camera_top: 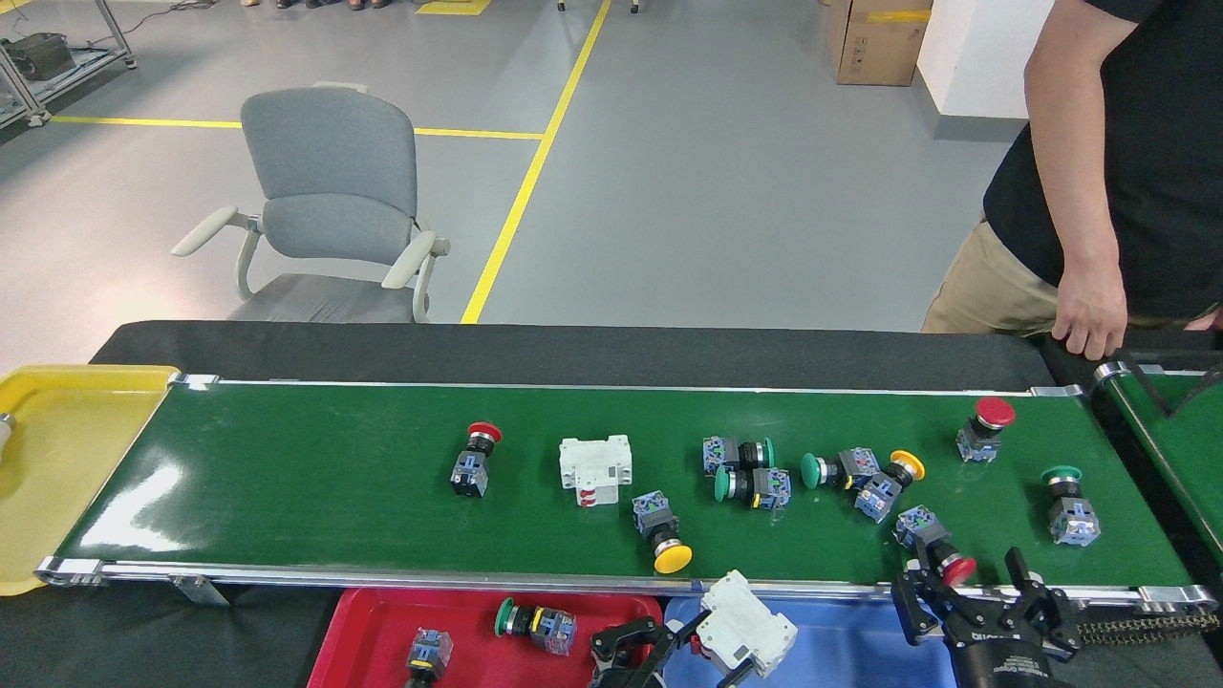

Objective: Pick switch part from conveyor to tray

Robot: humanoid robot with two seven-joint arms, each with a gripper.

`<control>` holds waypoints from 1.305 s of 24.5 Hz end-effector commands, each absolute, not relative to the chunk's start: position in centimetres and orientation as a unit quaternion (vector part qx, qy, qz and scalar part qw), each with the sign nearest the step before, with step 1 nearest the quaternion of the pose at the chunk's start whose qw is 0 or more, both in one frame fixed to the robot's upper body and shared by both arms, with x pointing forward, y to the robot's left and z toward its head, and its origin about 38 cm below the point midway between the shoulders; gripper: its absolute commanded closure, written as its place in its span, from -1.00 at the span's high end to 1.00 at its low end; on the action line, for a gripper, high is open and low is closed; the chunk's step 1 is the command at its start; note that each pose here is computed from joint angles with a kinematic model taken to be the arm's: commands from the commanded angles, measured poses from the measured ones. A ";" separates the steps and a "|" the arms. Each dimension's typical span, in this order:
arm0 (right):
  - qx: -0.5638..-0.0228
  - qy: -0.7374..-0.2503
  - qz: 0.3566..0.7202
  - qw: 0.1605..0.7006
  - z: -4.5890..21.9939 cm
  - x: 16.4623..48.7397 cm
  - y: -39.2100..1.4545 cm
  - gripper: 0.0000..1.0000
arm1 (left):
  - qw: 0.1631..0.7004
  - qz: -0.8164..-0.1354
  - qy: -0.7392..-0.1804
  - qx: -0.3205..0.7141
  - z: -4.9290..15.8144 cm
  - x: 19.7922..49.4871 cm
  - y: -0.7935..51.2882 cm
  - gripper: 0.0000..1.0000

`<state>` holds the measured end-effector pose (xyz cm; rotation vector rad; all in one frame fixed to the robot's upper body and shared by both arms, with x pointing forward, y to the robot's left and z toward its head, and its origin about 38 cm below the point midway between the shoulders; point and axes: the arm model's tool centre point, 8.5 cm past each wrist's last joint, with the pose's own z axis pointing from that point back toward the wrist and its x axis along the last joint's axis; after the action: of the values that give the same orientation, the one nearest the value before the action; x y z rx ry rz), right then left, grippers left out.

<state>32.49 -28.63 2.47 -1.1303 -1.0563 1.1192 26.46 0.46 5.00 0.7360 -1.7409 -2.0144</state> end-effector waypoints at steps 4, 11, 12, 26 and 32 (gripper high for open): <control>-0.486 -0.448 0.496 0.563 3.0 32.9 -28.9 -0.86 | 0.191 -0.700 -0.620 0.298 6.3 26.4 0.0 1.00; -0.471 -0.487 0.510 0.531 4.4 32.7 -27.9 -0.95 | 0.324 -0.632 -0.555 0.433 7.3 29.9 11.9 1.00; -0.461 -0.504 0.518 0.515 5.0 32.5 -27.3 -0.94 | 0.346 -0.622 -0.535 0.455 7.2 30.6 14.9 1.00; -0.178 -0.689 0.674 0.199 6.5 29.7 -5.6 1.00 | 0.450 -0.593 -0.475 0.469 6.3 31.4 33.6 1.00; -0.284 -0.679 0.602 0.309 8.4 31.1 -11.3 0.99 | 0.453 -0.600 -0.479 0.454 6.4 33.9 36.0 1.00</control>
<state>30.31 -9.10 7.92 -0.6411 -1.8685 1.7127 33.41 35.57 5.80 1.1186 -1.1646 -1.4733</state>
